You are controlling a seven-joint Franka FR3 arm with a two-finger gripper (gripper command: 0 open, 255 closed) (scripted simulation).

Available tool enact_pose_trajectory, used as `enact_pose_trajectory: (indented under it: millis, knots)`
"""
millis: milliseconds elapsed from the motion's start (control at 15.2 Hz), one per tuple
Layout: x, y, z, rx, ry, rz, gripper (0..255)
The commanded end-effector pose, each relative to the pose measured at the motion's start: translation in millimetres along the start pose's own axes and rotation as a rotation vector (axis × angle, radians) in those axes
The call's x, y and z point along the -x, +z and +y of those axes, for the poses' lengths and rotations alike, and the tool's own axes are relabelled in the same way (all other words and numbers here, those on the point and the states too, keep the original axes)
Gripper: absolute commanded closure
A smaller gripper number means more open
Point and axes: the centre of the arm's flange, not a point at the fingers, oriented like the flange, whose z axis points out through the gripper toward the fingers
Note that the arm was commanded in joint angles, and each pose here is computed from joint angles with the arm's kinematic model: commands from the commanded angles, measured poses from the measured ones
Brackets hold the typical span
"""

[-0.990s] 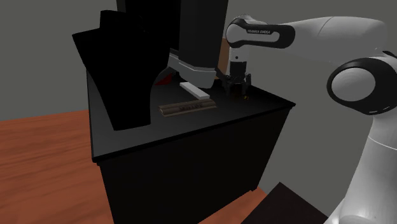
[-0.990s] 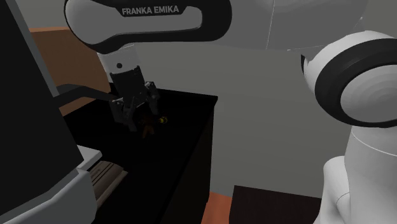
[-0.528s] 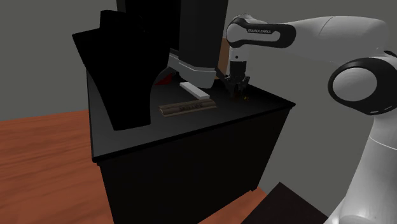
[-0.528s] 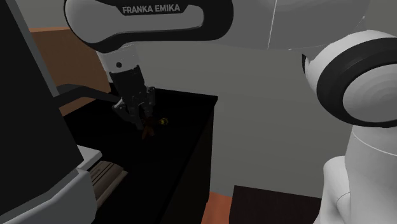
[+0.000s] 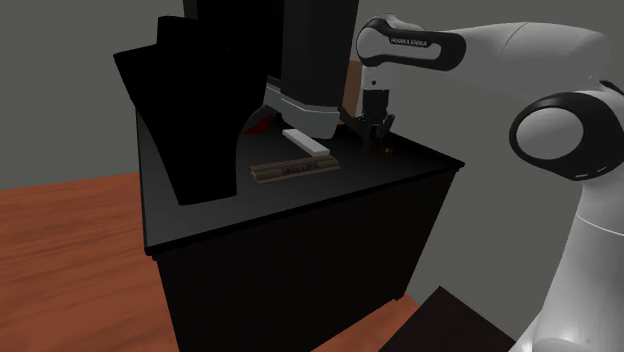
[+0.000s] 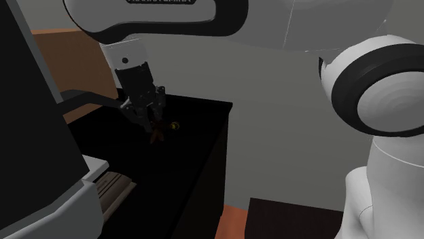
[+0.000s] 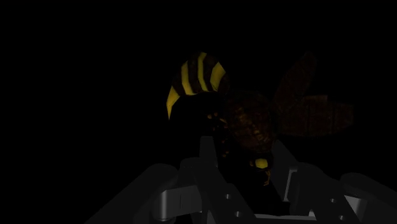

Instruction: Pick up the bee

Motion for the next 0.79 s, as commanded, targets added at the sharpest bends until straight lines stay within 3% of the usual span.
enact_pose_trajectory:
  millis: [0, 726]
  knots:
    - [1.9, -9.9, 1.1, 0.0, 0.0, -0.001, 255]
    - [9.9, -57.4, 4.2, 0.0, 0.0, -0.001, 255]
